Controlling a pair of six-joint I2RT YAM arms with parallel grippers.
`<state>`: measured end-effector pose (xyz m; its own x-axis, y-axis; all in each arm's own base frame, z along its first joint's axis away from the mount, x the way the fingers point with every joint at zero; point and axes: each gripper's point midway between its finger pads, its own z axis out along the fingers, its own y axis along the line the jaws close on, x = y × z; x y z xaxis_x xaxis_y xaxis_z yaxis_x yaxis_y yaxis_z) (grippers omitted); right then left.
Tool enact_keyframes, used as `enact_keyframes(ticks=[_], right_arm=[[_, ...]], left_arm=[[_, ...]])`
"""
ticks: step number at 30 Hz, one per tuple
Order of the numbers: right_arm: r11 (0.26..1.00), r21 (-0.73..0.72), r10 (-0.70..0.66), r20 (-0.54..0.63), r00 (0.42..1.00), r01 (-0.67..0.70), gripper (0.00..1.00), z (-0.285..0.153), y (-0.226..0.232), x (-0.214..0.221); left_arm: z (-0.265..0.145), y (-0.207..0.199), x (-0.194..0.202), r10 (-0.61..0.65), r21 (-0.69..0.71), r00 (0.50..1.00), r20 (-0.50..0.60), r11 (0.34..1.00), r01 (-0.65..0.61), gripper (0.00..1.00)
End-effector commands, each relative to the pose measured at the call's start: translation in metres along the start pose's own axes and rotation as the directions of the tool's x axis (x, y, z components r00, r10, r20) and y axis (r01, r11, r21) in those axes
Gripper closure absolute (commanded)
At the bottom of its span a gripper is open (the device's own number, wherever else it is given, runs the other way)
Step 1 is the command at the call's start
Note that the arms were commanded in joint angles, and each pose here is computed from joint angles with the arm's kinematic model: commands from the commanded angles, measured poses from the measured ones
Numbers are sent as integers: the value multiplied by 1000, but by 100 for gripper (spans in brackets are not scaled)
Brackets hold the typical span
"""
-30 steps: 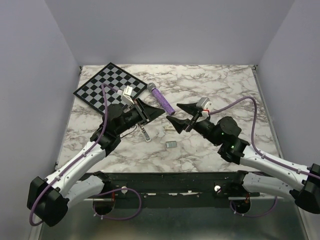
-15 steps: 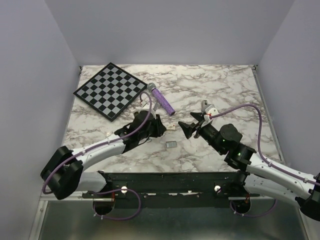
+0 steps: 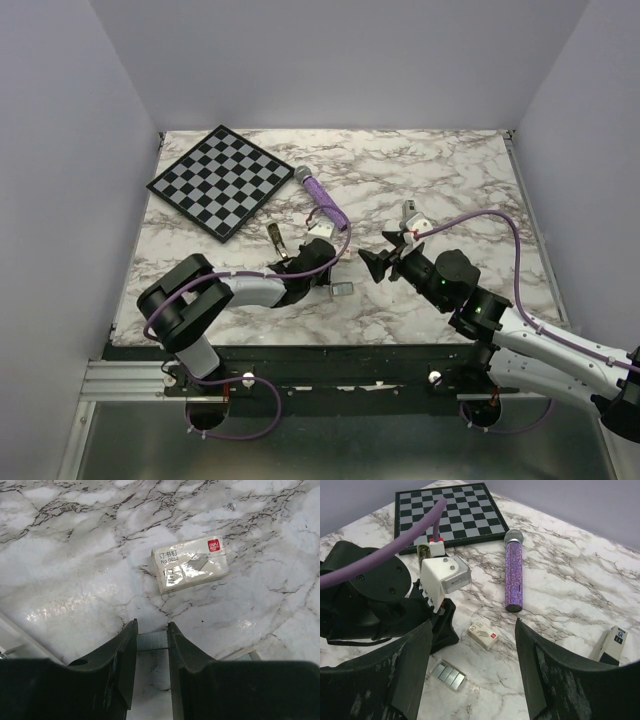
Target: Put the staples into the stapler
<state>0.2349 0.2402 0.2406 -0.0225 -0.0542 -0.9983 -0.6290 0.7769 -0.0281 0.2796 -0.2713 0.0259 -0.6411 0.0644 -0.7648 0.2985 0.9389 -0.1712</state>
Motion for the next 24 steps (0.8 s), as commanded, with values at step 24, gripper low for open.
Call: enact_keyframes(ticks=[24], right_arm=[[999, 39, -5, -34, 999, 7, 19, -2, -8, -8]], left_arm=[[-21, -9, -17, -28, -41, 987, 157, 999, 35, 45]])
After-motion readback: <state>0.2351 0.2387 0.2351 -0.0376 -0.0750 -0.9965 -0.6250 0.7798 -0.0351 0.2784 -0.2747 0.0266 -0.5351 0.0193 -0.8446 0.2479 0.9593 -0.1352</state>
